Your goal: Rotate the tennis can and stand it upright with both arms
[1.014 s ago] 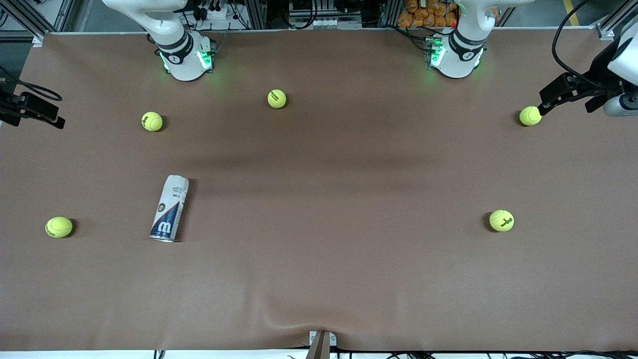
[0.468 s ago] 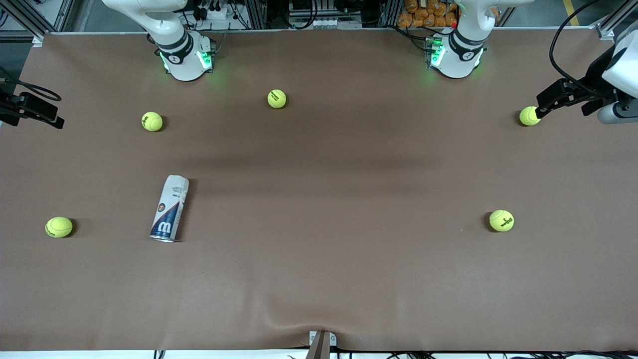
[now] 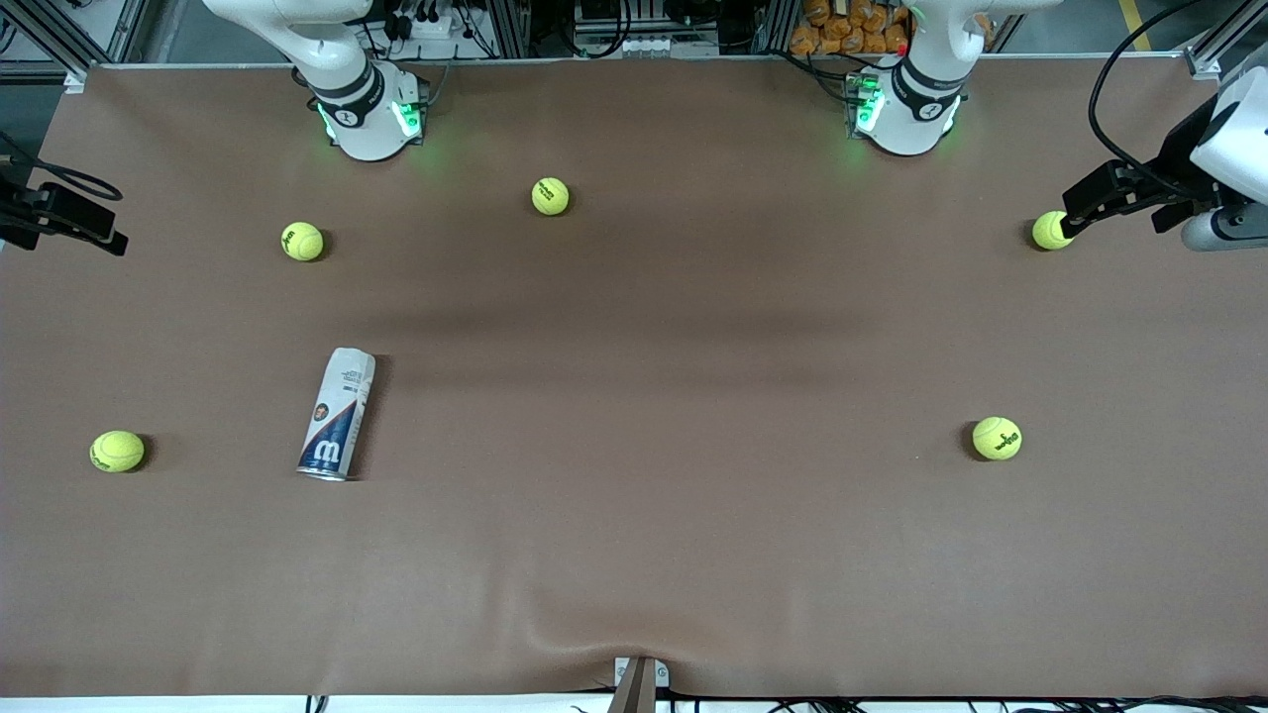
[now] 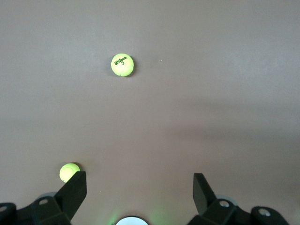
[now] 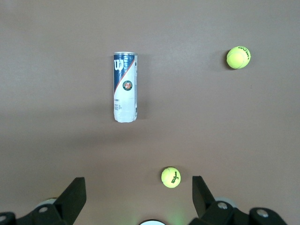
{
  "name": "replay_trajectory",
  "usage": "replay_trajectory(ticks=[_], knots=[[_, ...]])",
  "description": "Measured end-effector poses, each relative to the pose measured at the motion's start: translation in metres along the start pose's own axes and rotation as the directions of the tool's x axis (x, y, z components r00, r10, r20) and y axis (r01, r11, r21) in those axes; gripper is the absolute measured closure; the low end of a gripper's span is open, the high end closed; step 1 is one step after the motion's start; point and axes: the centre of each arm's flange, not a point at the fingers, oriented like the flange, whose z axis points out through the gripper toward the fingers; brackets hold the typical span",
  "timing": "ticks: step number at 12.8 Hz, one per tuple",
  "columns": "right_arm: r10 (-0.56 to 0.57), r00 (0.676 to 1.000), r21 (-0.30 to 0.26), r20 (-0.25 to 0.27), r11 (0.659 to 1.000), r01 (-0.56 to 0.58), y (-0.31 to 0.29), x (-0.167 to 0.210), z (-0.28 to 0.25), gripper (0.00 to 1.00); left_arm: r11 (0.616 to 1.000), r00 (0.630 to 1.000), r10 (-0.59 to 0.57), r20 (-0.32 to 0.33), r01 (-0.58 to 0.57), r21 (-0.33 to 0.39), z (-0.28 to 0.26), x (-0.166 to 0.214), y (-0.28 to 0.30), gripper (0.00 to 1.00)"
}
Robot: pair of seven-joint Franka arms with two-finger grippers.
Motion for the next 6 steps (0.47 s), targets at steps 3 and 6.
replay_trajectory(ticks=[3,6], knots=[[0.017,1.000,-0.002,0.026,1.000,-0.017,0.009,0.008,0.014,0.00,1.000,1.000,0.010,0.002,-0.010,0.001,0.001,0.000,0.005,0.00],[0.027,0.996,-0.005,0.085,1.000,-0.026,0.012,0.035,0.055,0.00,1.000,1.000,0.010,0.008,-0.010,0.001,0.004,0.002,0.005,0.00]])
